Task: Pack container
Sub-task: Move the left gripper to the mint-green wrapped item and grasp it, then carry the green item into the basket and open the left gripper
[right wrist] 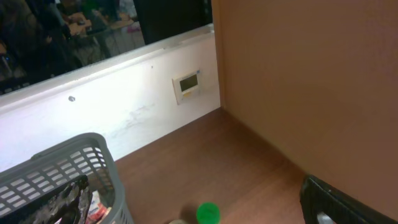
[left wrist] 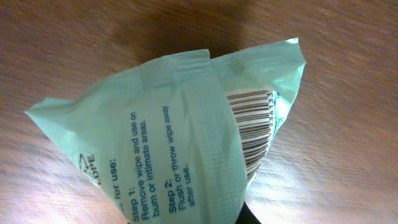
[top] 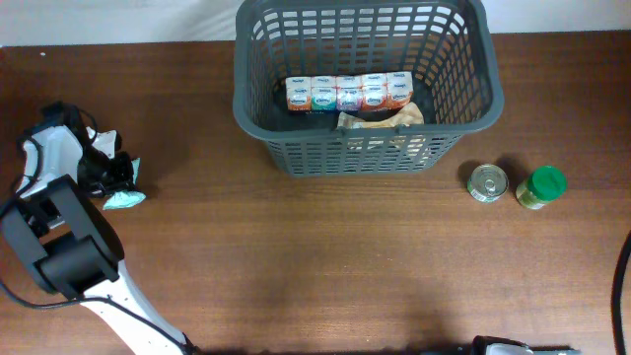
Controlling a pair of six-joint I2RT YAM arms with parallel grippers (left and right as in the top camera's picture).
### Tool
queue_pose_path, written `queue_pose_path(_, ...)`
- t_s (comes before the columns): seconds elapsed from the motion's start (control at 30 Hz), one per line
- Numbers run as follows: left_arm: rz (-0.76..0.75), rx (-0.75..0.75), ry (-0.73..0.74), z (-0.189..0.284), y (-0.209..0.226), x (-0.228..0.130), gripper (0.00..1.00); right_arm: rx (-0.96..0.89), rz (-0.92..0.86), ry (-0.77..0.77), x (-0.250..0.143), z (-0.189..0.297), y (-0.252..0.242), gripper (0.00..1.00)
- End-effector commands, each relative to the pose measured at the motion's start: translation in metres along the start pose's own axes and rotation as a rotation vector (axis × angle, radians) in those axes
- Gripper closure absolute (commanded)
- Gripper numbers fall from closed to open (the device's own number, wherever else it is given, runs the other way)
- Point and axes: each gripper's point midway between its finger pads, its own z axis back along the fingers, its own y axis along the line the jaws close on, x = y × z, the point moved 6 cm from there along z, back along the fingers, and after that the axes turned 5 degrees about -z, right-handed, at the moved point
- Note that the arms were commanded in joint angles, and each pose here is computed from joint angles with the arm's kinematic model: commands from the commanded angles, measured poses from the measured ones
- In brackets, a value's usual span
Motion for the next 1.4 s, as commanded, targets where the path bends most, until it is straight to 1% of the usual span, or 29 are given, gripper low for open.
queue_pose_path(0.0, -0.012, -0.139, -0.236, 0.083, -0.022, 0.047, 0.98, -0.026, -0.01, 0.001, 0.0, -0.001, -0.003, 0.01)
queue_pose_path(0.03, -0.042, -0.136, -0.313, 0.119, -0.03, 0.057, 0.98, -0.026, -0.011, 0.001, 0.0, -0.001, -0.003, 0.01)
queue_pose_path(0.13, -0.151, -0.088, -0.477, 0.194, -0.053, 0.067, 0.98, -0.026, -0.01, 0.001, 0.0, -0.001, -0.003, 0.01)
queue_pose_path(0.17, -0.248, -0.052, -0.593, 0.24, -0.074, 0.067, 0.98, -0.026, -0.01, 0.001, 0.0, -0.001, -0.003, 0.01)
queue_pose_path(0.23, -0.393, -0.009, -0.738, 0.294, -0.108, 0.06, 0.98, -0.026, -0.01, 0.001, 0.0, -0.001, -0.003, 0.01)
queue_pose_path(0.27, -0.497, 0.016, -0.817, 0.322, -0.132, 0.052, 0.98, -0.026, -0.01, 0.001, 0.0, -0.001, -0.003, 0.01)
queue_pose_path(0.33, -0.688, 0.044, -0.926, 0.358, -0.178, 0.036, 0.98, -0.026, -0.01, 0.001, 0.0, -0.001, -0.003, 0.01)
queue_pose_path(0.37, -0.774, 0.047, -0.966, 0.369, -0.201, 0.027, 0.98, -0.026, -0.01, 0.001, 0.0, -0.001, -0.003, 0.01)
queue_pose_path(0.4, -0.904, 0.048, -1.011, 0.381, -0.233, 0.014, 0.98, -0.026, -0.01, 0.001, 0.0, -0.001, -0.003, 0.01)
queue_pose_path(0.43, -0.995, 0.048, -1.033, 0.385, -0.253, 0.005, 0.98, -0.026, -0.011, 0.001, 0.0, -0.001, -0.003, 0.01)
queue_pose_path(0.47, -1.167, 0.045, -1.061, 0.388, -0.29, -0.011, 0.98, -0.026, -0.01, 0.001, 0.0, -0.001, -0.003, 0.01)
queue_pose_path(0.5, -1.32, 0.041, -1.075, 0.385, -0.325, -0.025, 0.98, -0.026, -0.01, 0.001, 0.0, -0.001, -0.003, 0.01)
queue_pose_path(0.53, -1.39, 0.042, -1.079, 0.383, -0.341, -0.033, 0.98, -0.026, -0.01, 0.001, 0.0, -0.001, -0.003, 0.01)
queue_pose_path(0.57, -1.52, 0.061, -1.063, 0.372, -0.372, -0.045, 0.98, -0.026, -0.01, 0.001, 0.0, -0.001, -0.003, 0.01)
queue_pose_path(0.6, -1.562, 0.078, -1.048, 0.366, -0.383, -0.047, 0.98, -0.026, -0.01, 0.001, 0.0, -0.001, -0.003, 0.01)
queue_pose_path(0.63, -1.611, 0.123, -1.006, 0.35, -0.402, -0.048, 0.98, -0.026, -0.01, 0.001, 0.0, -0.001, -0.003, 0.01)
queue_pose_path(0.67, -1.627, 0.155, -0.96, 0.332, -0.417, -0.044, 0.98, -0.026, -0.011, 0.001, 0.0, -0.001, -0.003, 0.01)
queue_pose_path(0.7, -1.638, 0.16, -0.933, 0.321, -0.424, -0.041, 0.98, -0.026, -0.01, 0.001, 0.0, -0.001, -0.003, 0.01)
queue_pose_path(0.77, -1.674, 0.138, -0.817, 0.276, -0.443, -0.031, 0.98, -0.026, -0.01, 0.001, 0.0, -0.001, -0.003, 0.01)
queue_pose_path(0.87, -1.628, 0.085, -0.636, 0.205, -0.454, -0.01, 0.98, -0.026, -0.01, 0.001, 0.0, -0.001, -0.003, 0.01)
queue_pose_path(0.93, -1.611, 0.077, -0.562, 0.176, -0.454, -0.002, 0.98, -0.026, -0.01, 0.001, 0.0, -0.001, -0.003, 0.01)
queue_pose_path(0.97, -1.605, 0.075, -0.487, 0.15, -0.451, 0.003, 0.98, -0.026, -0.01, 0.001, 0.0, -0.001, -0.003, 0.01)
queue_pose_path(1.1, -1.563, 0.107, -0.281, 0.094, -0.427, 0.015, 0.98, -0.026, -0.01, 0.001, 0.0, -0.001, -0.003, 0.01)
queue_pose_path(1.2, -1.469, 0.09, -0.223, 0.075, -0.409, 0.026, 0.98, -0.026, -0.01, 0.001, 0.0, -0.001, -0.003, 0.01)
queue_pose_path(1.23, -1.464, 0.064, -0.211, 0.07, -0.408, 0.027, 0.92, -0.026, -0.01, 0.001, 0.0, -0.001, -0.003, 0.01)
queue_pose_path(1.27, -1.458, 0.037, -0.209, 0.069, -0.406, 0.027, 0.71, -0.026, -0.01, 0.001, 0.0, -0.001, -0.003, 0.01)
queue_pose_path(1.3, -1.457, 0.027, -0.209, 0.068, -0.406, 0.027, 0.28, -0.026, -0.01, 0.001, 0.0, -0.001, -0.003, 0.01)
queue_pose_path(1.33, -1.454, 0.015, -0.211, 0.069, -0.405, 0.028, 0.01, -0.026, -0.01, 0.001, 0.0, -0.001, -0.003, 0.01)
queue_pose_path(1.37, -1.452, 0.009, -0.216, 0.07, -0.406, 0.027, 0.01, -0.026, -0.01, 0.001, 0.0, -0.001, -0.003, 0.01)
